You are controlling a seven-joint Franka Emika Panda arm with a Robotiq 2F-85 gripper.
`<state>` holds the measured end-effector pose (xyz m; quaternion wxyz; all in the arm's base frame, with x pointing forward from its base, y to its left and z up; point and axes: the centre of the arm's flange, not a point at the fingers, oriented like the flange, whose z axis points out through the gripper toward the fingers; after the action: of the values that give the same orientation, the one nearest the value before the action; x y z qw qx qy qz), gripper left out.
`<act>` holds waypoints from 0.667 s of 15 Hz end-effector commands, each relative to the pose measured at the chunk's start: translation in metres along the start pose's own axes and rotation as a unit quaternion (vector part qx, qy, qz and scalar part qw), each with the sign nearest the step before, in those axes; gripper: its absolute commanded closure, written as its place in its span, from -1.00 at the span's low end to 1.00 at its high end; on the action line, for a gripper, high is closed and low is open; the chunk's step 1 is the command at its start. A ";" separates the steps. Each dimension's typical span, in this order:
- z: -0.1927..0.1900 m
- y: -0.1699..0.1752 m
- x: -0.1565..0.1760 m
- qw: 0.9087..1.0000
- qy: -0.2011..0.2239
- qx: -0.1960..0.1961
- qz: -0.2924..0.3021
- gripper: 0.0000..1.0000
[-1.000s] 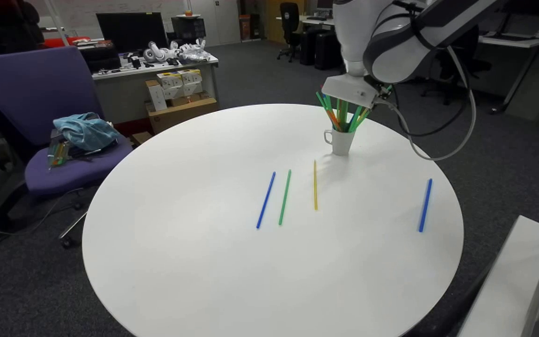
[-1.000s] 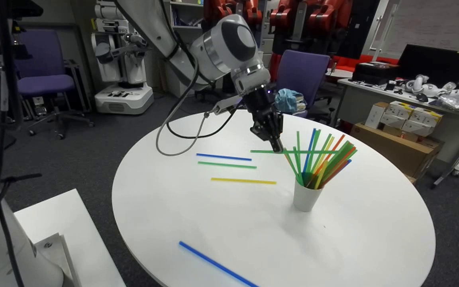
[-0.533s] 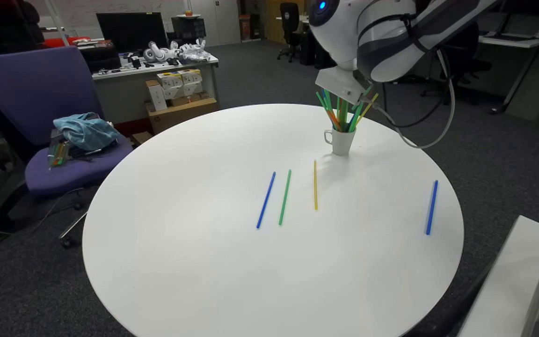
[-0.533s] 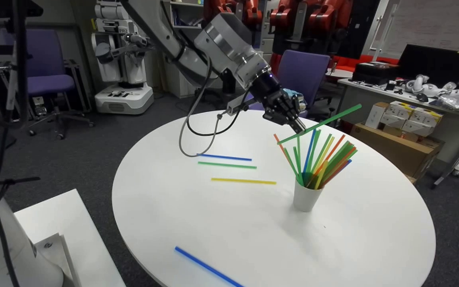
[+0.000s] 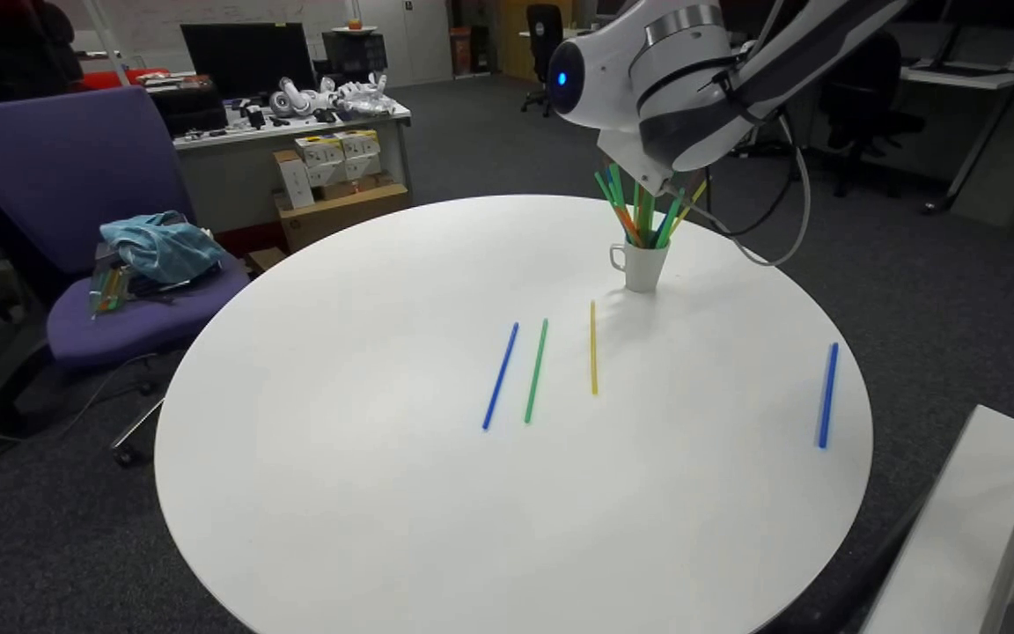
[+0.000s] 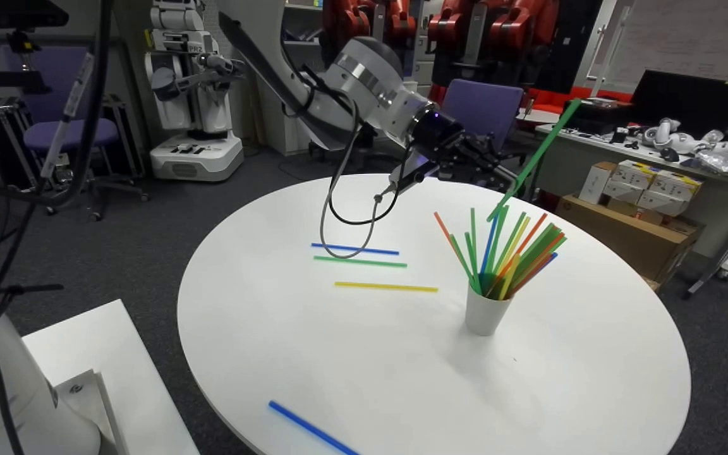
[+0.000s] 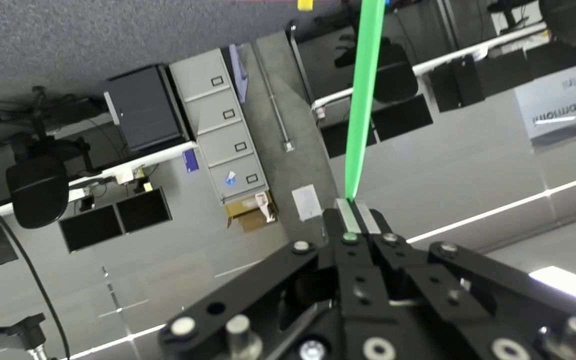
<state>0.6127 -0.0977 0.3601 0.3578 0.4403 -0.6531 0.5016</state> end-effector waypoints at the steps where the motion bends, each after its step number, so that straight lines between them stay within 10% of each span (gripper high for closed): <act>1: -0.004 -0.019 -0.005 0.995 0.092 -0.008 0.040 1.00; 7: -0.014 -0.045 -0.028 0.982 0.177 -0.035 0.058 1.00; 10: -0.009 -0.043 -0.065 0.986 0.151 -0.063 -0.014 1.00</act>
<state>0.6546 -0.0785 0.3426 0.4538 0.3240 -0.6214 0.5504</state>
